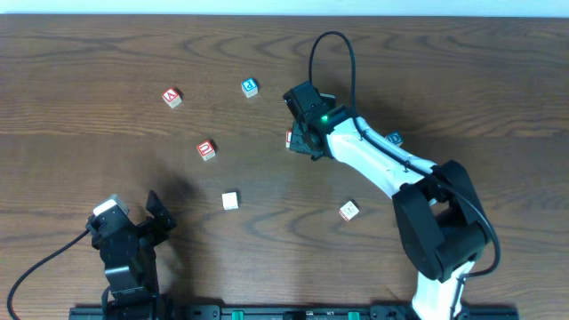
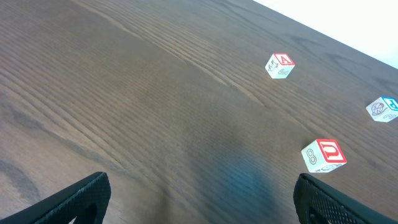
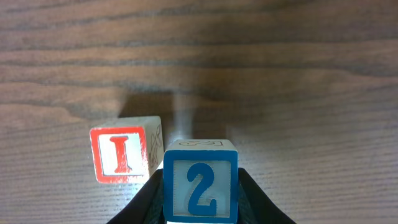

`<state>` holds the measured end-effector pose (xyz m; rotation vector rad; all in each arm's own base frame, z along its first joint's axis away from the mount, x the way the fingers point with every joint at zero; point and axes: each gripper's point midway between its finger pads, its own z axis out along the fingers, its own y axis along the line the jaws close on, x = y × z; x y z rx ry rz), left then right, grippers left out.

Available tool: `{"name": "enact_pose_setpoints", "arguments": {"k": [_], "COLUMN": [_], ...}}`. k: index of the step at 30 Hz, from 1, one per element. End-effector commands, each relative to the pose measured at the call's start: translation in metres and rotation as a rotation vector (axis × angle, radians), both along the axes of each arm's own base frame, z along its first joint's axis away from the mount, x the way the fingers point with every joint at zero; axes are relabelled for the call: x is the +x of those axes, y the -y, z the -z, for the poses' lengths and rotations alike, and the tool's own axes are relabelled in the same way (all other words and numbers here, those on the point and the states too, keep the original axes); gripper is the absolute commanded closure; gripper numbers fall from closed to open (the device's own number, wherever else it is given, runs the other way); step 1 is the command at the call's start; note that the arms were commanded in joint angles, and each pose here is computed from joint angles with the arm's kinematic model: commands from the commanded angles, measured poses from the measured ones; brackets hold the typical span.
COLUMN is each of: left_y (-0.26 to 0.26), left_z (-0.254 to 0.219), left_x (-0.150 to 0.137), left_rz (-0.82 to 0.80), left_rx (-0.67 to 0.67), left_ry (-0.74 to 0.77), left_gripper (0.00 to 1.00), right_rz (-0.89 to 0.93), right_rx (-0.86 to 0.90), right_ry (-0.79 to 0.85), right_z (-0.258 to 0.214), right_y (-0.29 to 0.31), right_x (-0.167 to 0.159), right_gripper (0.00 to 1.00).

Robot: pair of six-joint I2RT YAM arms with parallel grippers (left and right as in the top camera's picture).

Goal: Spell out Ai2
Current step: 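Lower the blue '2' block right of the 'I' block and release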

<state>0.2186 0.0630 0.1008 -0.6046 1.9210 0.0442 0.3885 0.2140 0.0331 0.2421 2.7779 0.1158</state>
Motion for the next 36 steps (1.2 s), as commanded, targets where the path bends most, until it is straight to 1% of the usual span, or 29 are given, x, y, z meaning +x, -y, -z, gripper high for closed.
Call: {"name": "enact_pose_setpoints", "arguments": {"k": [1,5,16,32,36], "left_y": [0.000,0.000,0.000,0.000,0.000], "left_z": [0.011,0.011,0.011,0.011,0.011], "left_x": [-0.002,-0.002,-0.002,-0.002,-0.002], "left_rz": [0.005,0.005,0.005,0.005,0.005], "left_rx": [0.011,0.011,0.011,0.011,0.011], "left_ry": [-0.028,-0.029,-0.029,-0.028,-0.028], "left_gripper": [0.05,0.05,0.05,0.05,0.05], "right_rz": [-0.004,-0.036,-0.143,-0.146,-0.111], "right_rx": [-0.010,0.002,-0.002,-0.040,-0.050], "right_ry": [0.001,0.007,-0.015,-0.024,-0.029], "right_z": [0.003,0.006,0.013,0.021,0.026], "right_y": [0.009,0.009,0.003,0.009,0.012], "right_x": [0.006,0.011,0.008,0.008,0.008], "right_gripper": [0.99,0.99,0.99,0.99,0.99]}}
